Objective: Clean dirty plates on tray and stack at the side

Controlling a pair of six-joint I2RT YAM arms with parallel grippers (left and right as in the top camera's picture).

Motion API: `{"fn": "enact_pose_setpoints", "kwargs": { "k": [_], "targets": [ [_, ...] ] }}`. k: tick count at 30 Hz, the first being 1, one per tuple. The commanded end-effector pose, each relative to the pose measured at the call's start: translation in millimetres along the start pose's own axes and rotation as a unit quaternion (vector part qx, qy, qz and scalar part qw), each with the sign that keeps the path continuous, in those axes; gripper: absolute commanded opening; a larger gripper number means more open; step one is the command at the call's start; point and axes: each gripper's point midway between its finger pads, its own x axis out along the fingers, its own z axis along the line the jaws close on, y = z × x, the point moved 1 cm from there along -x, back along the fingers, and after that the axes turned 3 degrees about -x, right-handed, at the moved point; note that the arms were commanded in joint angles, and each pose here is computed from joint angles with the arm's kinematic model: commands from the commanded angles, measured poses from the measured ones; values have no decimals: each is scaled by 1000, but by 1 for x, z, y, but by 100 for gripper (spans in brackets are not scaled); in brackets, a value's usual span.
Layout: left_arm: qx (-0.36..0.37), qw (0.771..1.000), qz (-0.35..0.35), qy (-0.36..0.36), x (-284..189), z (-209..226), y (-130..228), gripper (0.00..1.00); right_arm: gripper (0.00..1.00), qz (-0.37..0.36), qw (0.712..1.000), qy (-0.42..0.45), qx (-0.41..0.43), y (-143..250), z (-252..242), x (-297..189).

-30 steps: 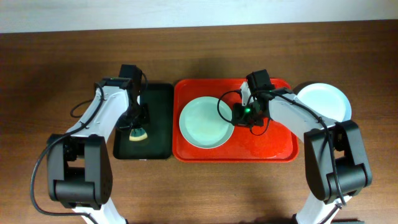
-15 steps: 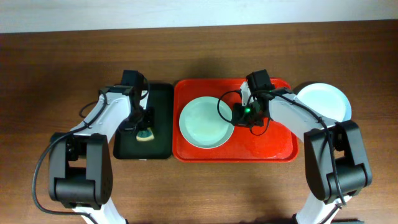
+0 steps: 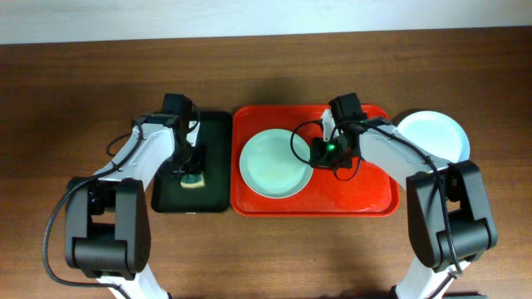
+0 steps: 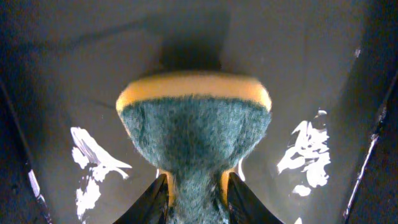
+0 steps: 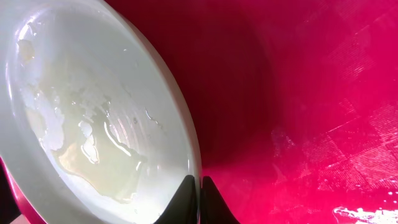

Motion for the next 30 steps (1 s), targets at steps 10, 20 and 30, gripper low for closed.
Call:
{"fn": "enact_pose_setpoints", "kwargs": {
  "k": [10,20,30],
  "targets": [
    [-64,981,-184,6,-156,30,-57,97,13,-1,1000,2,-7,-2,-1,1],
    [-194,951,-241,-7,-203,105,-51,99,22,-3,1000,4,-7,-3,-1,1],
    [-194,951,-241,-7,-203,104,-51,99,26,-7,999,27,-18,-4,-3,8]
  ]
}}
